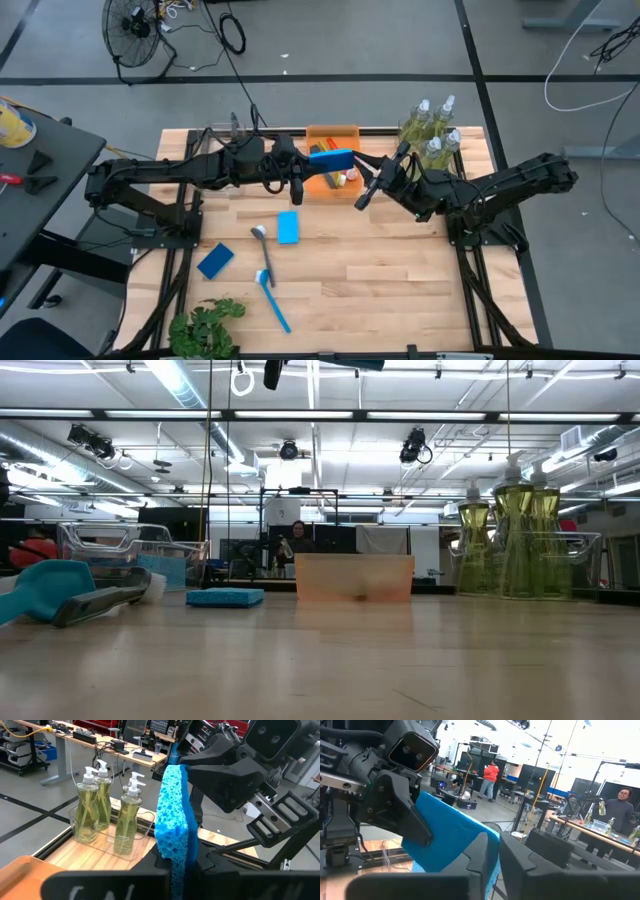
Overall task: Pick & Place Kitchen Sink Supplies
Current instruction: Put the blue sponge into the left transparent bin
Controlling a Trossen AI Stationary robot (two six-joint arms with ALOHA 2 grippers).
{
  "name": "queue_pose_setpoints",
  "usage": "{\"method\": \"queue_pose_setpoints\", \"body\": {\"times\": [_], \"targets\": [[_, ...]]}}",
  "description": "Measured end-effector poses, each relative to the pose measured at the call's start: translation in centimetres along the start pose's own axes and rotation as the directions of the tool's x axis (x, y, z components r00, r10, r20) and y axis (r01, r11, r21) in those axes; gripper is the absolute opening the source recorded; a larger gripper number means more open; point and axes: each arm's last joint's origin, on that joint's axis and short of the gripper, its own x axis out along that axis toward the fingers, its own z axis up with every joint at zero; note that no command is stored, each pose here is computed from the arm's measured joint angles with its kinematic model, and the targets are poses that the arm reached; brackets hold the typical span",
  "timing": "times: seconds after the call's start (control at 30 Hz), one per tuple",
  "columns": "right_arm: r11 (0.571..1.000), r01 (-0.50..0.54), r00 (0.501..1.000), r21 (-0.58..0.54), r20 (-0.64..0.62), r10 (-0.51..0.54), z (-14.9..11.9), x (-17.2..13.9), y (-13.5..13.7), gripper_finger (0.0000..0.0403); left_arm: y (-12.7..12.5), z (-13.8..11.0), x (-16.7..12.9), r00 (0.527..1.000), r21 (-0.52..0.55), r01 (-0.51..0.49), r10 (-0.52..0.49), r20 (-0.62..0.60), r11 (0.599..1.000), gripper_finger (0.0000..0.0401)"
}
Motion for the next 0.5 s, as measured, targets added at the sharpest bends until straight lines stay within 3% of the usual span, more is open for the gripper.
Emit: {"method": "queue_pose_setpoints", "body": {"times": [0.23, 0.5], "targets": [[0.998, -0.001, 1.000, 0.062, 0.002, 0.001, 0.03, -0.01, 0.00, 0.0116, 0.02, 0.00, 0.00, 1.000, -0.001, -0.004, 0.004, 0.000, 1.000, 0.0017], [0.999, 0.001, 1.000, 0.042, 0.007, -0.001, 0.08, -0.01, -0.02, 0.0205, 0.22, -0.07, -0.01, 0.998, 0.024, -0.064, 0.064, 0.005, 0.998, 0.0016]]}}
